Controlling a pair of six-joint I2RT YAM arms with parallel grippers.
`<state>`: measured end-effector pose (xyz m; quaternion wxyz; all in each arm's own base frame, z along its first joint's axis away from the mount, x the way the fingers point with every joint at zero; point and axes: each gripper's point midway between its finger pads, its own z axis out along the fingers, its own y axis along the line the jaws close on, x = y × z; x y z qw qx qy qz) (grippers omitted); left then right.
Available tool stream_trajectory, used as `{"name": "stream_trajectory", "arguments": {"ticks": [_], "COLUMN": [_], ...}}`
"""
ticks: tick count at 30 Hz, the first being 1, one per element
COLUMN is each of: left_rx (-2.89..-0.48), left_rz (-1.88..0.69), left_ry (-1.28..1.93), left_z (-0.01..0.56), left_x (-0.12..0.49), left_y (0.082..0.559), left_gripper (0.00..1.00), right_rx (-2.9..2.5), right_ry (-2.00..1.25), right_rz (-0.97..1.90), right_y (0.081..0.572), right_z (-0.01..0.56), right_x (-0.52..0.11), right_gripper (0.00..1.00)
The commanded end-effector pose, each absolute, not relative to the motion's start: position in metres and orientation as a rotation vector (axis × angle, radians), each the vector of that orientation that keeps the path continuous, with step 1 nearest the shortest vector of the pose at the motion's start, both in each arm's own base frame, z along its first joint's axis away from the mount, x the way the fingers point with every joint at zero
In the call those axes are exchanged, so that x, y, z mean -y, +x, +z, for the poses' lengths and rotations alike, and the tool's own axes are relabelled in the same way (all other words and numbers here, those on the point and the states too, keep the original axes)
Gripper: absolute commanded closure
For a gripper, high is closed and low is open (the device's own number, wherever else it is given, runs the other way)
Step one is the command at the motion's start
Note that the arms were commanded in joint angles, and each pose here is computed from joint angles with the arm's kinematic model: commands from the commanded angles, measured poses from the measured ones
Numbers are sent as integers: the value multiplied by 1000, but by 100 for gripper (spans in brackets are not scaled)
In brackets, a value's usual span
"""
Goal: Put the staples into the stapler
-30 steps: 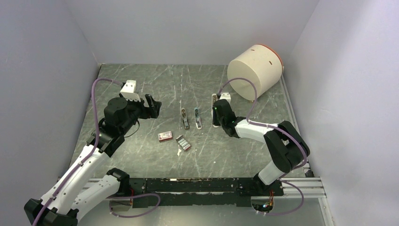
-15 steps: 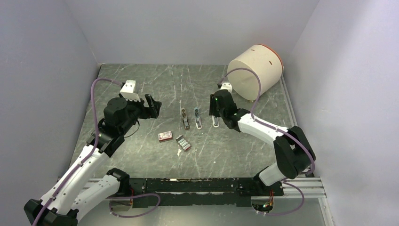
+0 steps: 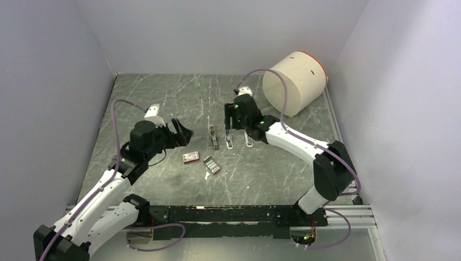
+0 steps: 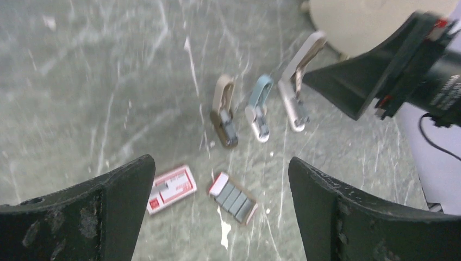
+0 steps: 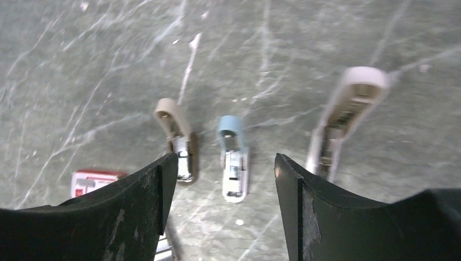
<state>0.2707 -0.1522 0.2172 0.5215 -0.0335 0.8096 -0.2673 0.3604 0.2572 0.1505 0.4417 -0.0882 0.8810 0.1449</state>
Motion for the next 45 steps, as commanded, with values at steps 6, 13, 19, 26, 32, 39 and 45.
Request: {"name": "stream_trajectory", "arguments": {"ticks": [6, 13, 19, 26, 32, 39, 45], "left_rx": [-2063, -2087, -2123, -2187, -2208, -2246, -2251], "left_rz": [-759, -817, -844, -845, -877, -951, -974], "left_ry": [-253, -285, -282, -257, -227, -183, -175], "left_z": [169, 155, 147, 134, 124, 108, 104], "left_x": [158, 163, 170, 175, 184, 203, 215], "left_y": [252, 245, 244, 244, 246, 256, 271], "left_gripper": [4, 18, 23, 24, 43, 56, 55], "right_rx": [-2297, -2300, -2328, -2352, -2372, -2372, -2375], "right_ry": [-398, -396, -361, -428, -437, -423, -538], "right_rz": [304, 310, 189, 150, 137, 125, 201], "right_y": [336, 338, 357, 368, 373, 384, 381], "right_z": [125, 120, 103, 86, 70, 68, 62], "right_x": [-320, -350, -353, -363, -362, -351, -363], "right_gripper": [33, 37, 35, 40, 52, 54, 55]}}
